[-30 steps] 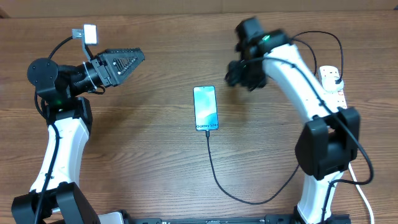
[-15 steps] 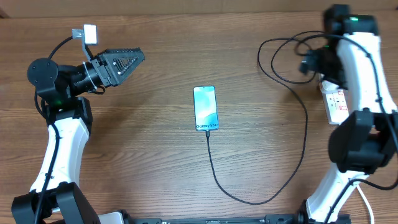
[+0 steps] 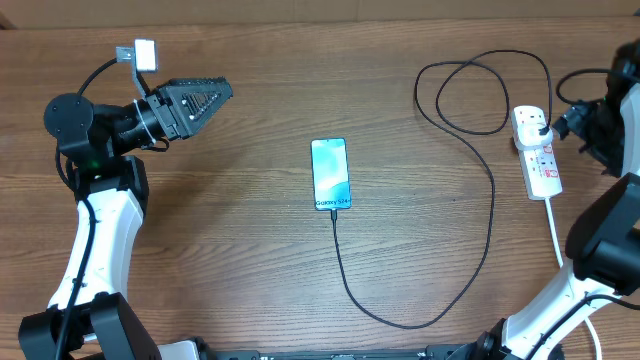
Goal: Plug charger to phone and switch on socket
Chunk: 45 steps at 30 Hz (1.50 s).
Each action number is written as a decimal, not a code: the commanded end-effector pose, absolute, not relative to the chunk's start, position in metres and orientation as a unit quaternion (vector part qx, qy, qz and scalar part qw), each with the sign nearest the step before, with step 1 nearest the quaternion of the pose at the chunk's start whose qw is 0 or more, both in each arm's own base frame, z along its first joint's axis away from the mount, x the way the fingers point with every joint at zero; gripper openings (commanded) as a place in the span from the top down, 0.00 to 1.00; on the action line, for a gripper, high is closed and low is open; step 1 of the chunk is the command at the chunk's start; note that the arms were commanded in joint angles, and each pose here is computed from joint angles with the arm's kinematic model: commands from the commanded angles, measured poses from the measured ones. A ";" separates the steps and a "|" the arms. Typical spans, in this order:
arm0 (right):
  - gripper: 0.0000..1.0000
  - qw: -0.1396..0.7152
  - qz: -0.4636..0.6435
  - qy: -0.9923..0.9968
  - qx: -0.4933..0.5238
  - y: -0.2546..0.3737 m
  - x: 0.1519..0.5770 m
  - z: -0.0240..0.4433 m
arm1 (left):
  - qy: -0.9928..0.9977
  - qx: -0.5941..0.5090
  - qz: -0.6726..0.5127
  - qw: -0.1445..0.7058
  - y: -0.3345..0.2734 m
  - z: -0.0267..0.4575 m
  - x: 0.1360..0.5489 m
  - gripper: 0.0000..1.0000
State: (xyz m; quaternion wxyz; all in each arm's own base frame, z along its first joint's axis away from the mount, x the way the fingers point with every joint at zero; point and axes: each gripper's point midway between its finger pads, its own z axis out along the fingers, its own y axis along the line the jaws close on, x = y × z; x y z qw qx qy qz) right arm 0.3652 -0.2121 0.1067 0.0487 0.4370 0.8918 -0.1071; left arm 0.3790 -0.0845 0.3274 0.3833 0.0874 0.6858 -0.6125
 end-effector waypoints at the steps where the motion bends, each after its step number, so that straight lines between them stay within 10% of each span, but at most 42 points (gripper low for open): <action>1: 0.00 0.060 -0.108 0.884 0.450 -0.223 0.360 0.099 | 0.680 0.113 -0.606 0.396 -0.088 0.339 0.374 0.00; 45: 0.00 0.068 0.045 0.894 0.440 -0.182 0.374 0.002 | 0.680 0.113 -0.606 0.396 -0.088 0.339 0.374 0.00</action>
